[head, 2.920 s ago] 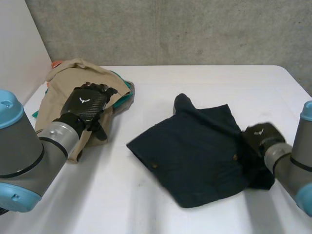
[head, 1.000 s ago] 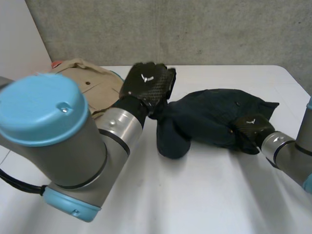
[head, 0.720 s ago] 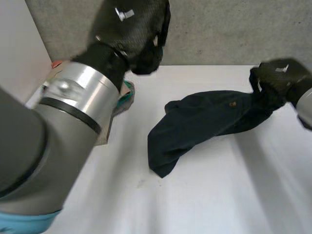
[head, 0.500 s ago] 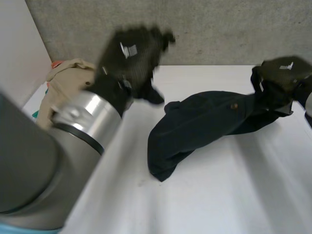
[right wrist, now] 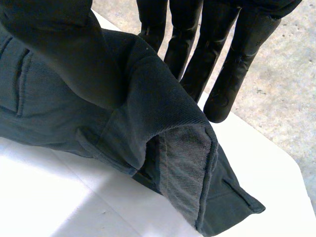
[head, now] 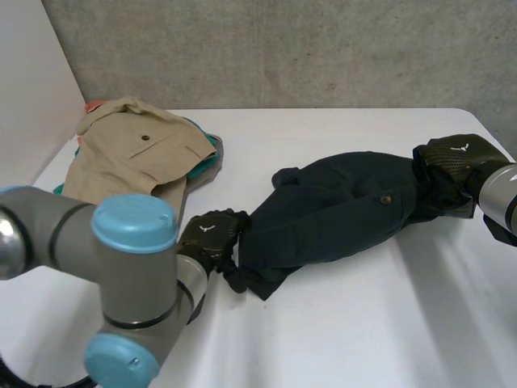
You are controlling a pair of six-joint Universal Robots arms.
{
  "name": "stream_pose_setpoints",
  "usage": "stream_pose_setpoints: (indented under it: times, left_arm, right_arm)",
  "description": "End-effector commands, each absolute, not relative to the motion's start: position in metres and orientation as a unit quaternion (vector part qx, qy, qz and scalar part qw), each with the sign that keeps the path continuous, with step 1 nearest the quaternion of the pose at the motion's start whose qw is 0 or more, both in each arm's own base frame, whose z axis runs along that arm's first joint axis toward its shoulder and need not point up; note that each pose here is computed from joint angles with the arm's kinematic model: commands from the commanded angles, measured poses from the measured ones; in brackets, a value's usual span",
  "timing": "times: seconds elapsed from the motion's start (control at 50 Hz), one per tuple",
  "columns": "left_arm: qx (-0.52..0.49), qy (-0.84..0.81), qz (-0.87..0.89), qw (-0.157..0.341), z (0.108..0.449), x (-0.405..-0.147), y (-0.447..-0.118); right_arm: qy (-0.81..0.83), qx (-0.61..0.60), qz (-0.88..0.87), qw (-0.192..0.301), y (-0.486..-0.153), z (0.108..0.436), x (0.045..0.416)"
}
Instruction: Fold the laundry.
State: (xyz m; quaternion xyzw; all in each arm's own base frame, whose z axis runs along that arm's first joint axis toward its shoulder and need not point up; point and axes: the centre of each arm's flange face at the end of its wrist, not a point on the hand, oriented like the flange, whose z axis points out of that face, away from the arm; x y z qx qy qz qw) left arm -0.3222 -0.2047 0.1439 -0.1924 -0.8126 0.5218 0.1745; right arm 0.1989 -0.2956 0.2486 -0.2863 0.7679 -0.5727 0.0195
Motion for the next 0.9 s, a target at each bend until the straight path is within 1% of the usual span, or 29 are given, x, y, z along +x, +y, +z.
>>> stream_pose_setpoints:
  times: [0.02,0.12,0.18,0.2,0.22,0.24,0.28,0.3,0.32,0.34,0.36,0.4,0.42,0.44,0.46,0.48,0.5,0.54,0.56,0.58,0.64,0.66,0.74,0.82,0.86,0.88,0.9]
  left_arm:
    - [-0.189,-0.811,0.519,0.194,0.131,-0.344,-0.213]
    - [-0.187,-0.805,0.530,0.191,0.129,-0.352,-0.223]
    - [-0.173,-0.791,0.554,0.194,0.145,-0.353,-0.230]
    - [-0.157,-0.772,0.583,0.198,0.169,-0.351,-0.235]
    - [-0.141,-0.749,0.613,0.206,0.199,-0.346,-0.237]
    - [-0.130,-0.734,0.632,0.210,0.219,-0.341,-0.239]
    - [-0.119,-0.711,0.660,0.213,0.247,-0.332,-0.242]
    - [-0.110,-0.684,0.689,0.212,0.276,-0.322,-0.243]
    - [-0.108,-0.669,0.704,0.211,0.292,-0.317,-0.241]
    - [-0.107,-0.657,0.716,0.211,0.303,-0.314,-0.239]
    - [-0.109,-0.628,0.742,0.207,0.330,-0.307,-0.232]
    - [-0.113,-0.604,0.762,0.203,0.350,-0.301,-0.226]
    - [-0.116,-0.592,0.771,0.202,0.360,-0.299,-0.222]
    - [-0.126,-0.572,0.785,0.201,0.374,-0.296,-0.214]
    - [-0.132,-0.560,0.793,0.202,0.382,-0.296,-0.210]
    - [-0.138,-0.546,0.801,0.203,0.391,-0.294,-0.205]
    - [-0.144,-0.524,0.814,0.206,0.405,-0.292,-0.197]
    - [-0.147,-0.502,0.826,0.210,0.420,-0.287,-0.188]
    - [-0.146,-0.493,0.831,0.213,0.427,-0.285,-0.183]
    - [-0.144,-0.475,0.840,0.218,0.440,-0.280,-0.175]
    - [-0.135,-0.449,0.855,0.222,0.459,-0.271,-0.163]
    - [-0.133,-0.442,0.859,0.224,0.465,-0.267,-0.158]
    - [-0.132,-0.432,0.863,0.225,0.472,-0.263,-0.152]
    - [-0.138,-0.443,0.858,0.223,0.466,-0.266,-0.157]
    - [-0.147,-0.462,0.847,0.217,0.453,-0.274,-0.169]
    - [-0.150,-0.472,0.842,0.214,0.446,-0.278,-0.176]
    - [-0.157,-0.492,0.831,0.208,0.431,-0.287,-0.191]
  right_arm:
    - [0.768,-0.282,-0.574,0.030,-0.292,0.250,0.202]
    - [0.763,-0.279,-0.583,0.030,-0.292,0.257,0.203]
    - [0.753,-0.277,-0.596,0.025,-0.294,0.266,0.202]
    - [0.750,-0.279,-0.600,0.023,-0.294,0.268,0.202]
    - [0.739,-0.276,-0.614,0.018,-0.297,0.278,0.201]
    - [0.735,-0.276,-0.619,0.018,-0.297,0.283,0.201]
    - [0.719,-0.273,-0.638,0.015,-0.299,0.297,0.201]
    - [0.715,-0.273,-0.644,0.014,-0.299,0.301,0.201]
    - [0.708,-0.273,-0.651,0.012,-0.299,0.307,0.202]
    - [0.694,-0.269,-0.668,0.011,-0.298,0.321,0.202]
    - [0.685,-0.269,-0.677,0.009,-0.297,0.328,0.202]
    - [0.668,-0.266,-0.695,0.007,-0.293,0.344,0.202]
    - [0.653,-0.264,-0.710,0.004,-0.290,0.357,0.202]
    - [0.645,-0.261,-0.719,0.003,-0.288,0.365,0.202]
    - [0.638,-0.260,-0.725,0.002,-0.286,0.372,0.201]
    - [0.620,-0.256,-0.742,0.001,-0.280,0.387,0.201]
    - [0.612,-0.253,-0.750,0.000,-0.277,0.394,0.200]
    - [0.594,-0.248,-0.766,-0.002,-0.270,0.409,0.199]
    - [0.575,-0.242,-0.781,-0.005,-0.261,0.425,0.197]
    - [0.569,-0.240,-0.786,-0.007,-0.257,0.431,0.197]
    - [0.545,-0.235,-0.805,-0.011,-0.241,0.450,0.194]
    - [0.541,-0.234,-0.808,-0.012,-0.237,0.453,0.193]
    - [0.547,-0.236,-0.803,-0.012,-0.226,0.456,0.190]
    - [0.572,-0.253,-0.780,0.003,-0.230,0.443,0.193]
    - [0.595,-0.265,-0.759,0.017,-0.244,0.427,0.197]
    - [0.614,-0.270,-0.741,0.024,-0.257,0.412,0.200]
    - [0.625,-0.273,-0.731,0.027,-0.264,0.405,0.201]
